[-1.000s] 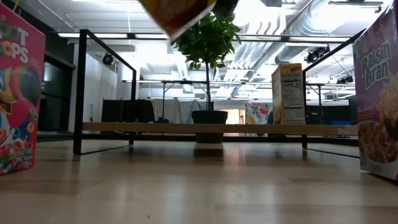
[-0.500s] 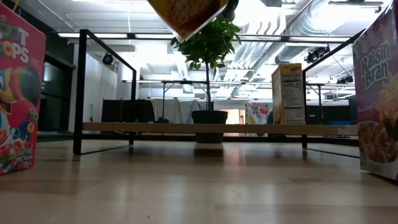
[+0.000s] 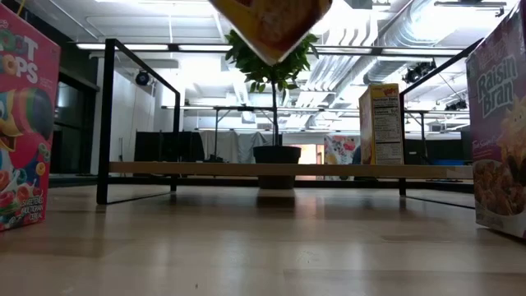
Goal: Stack cereal on shelf
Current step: Put the yellow cereal box on the shelf aligned with the other yellow cereal box
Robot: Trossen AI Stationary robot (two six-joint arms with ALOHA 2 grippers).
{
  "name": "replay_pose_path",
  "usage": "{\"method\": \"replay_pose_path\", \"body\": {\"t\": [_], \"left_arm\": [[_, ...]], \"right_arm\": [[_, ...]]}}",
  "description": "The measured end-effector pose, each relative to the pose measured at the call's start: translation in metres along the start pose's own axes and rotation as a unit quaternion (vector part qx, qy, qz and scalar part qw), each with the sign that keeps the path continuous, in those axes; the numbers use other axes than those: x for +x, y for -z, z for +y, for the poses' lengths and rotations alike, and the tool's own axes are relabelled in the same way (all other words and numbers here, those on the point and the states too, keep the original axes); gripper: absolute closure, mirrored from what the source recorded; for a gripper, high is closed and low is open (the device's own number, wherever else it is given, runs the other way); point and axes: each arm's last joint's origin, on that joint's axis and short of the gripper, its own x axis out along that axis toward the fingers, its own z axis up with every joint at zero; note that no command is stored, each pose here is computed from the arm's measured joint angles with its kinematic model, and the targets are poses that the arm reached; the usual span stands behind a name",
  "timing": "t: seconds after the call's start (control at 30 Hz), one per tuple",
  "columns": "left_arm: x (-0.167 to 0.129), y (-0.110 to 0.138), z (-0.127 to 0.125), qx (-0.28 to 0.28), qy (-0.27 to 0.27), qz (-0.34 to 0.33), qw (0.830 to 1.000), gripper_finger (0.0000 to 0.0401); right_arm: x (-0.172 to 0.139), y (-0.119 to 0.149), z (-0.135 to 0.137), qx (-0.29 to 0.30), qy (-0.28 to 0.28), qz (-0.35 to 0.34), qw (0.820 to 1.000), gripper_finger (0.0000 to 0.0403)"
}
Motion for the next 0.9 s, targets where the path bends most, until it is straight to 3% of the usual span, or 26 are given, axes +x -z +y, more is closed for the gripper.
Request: {"method": "replay_pose_path", "body": {"t": [0.1,0.3,0.57,0.7,0.8,0.9], "left_arm": [[-0.010,-0.002,0.000,-0.001,0.010,-0.007,1.000,0.0243],[-0.038,-0.008,-0.003,-0.013,0.038,-0.029,0.999,0.0244],[-0.081,-0.004,-0.011,0.005,-0.095,-0.098,0.991,0.0244],[-0.092,0.005,-0.015,0.014,-0.142,-0.118,0.983,0.0244],[-0.095,0.008,-0.017,0.018,-0.144,-0.121,0.982,0.0245],[-0.095,0.008,-0.016,0.018,-0.145,-0.120,0.982,0.0244]], "right_arm": [[-0.007,0.000,-0.001,0.003,0.012,0.013,1.000,0.0254],[-0.025,0.012,-0.005,0.021,0.108,0.074,0.991,0.0259],[-0.021,0.017,0.001,0.080,0.194,0.031,0.977,0.0260],[-0.010,0.040,-0.004,0.142,0.287,-0.016,0.947,0.0260],[-0.004,0.064,-0.010,0.193,0.355,-0.049,0.913,0.0260],[-0.001,0.078,-0.016,0.243,0.385,-0.080,0.887,0.0260]]}}
